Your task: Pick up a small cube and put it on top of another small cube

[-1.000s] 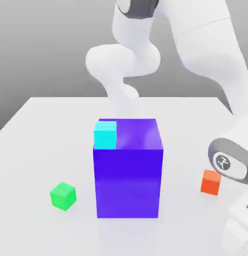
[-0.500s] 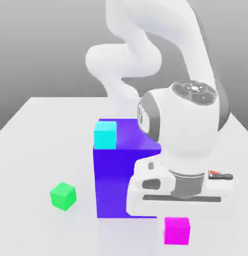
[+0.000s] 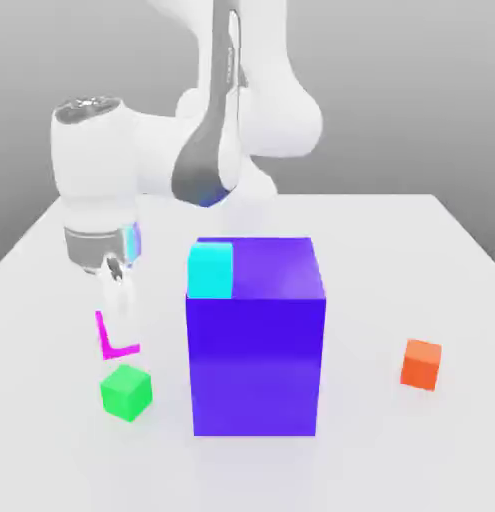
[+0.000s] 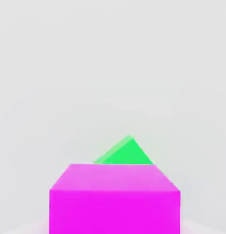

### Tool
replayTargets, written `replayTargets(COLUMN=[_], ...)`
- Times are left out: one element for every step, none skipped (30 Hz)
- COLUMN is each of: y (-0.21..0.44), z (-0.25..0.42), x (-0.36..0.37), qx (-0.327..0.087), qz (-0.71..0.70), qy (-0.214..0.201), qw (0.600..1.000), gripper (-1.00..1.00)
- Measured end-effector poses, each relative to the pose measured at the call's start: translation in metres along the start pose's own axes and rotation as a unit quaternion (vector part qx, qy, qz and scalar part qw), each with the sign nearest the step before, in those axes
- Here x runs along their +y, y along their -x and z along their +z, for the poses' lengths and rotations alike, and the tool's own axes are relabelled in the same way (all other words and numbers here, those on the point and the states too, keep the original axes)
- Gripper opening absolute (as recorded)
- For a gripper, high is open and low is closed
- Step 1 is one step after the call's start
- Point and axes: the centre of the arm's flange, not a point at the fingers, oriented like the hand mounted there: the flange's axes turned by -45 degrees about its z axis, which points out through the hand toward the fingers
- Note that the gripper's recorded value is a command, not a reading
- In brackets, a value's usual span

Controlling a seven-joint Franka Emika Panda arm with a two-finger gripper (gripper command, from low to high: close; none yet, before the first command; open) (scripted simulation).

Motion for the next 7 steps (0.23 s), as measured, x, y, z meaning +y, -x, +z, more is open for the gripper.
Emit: replayTargets(y=[0.0,0.0,0.001,0.001,0.001,0.001,0.001], z=[0.009,0.019,0.028,0.037,0.037,0.037,0.037], x=[0.0,0.001,0.001,0.002,0.002,0.002,0.002], qx=[0.0,0.0,0.0,0.0,0.0,0.0,0.0], qz=[0.001,0.002,0.003,0.002,0.002,0.003,0.003], qy=[0.0,0.0,0.0,0.0,0.0,0.0,0.0], qw=[1.0,1.0,1.0,1.0,1.0,1.0,1.0], gripper=[-1.0,-1.0,-1.0,1.0,1.0,1.0,1.0])
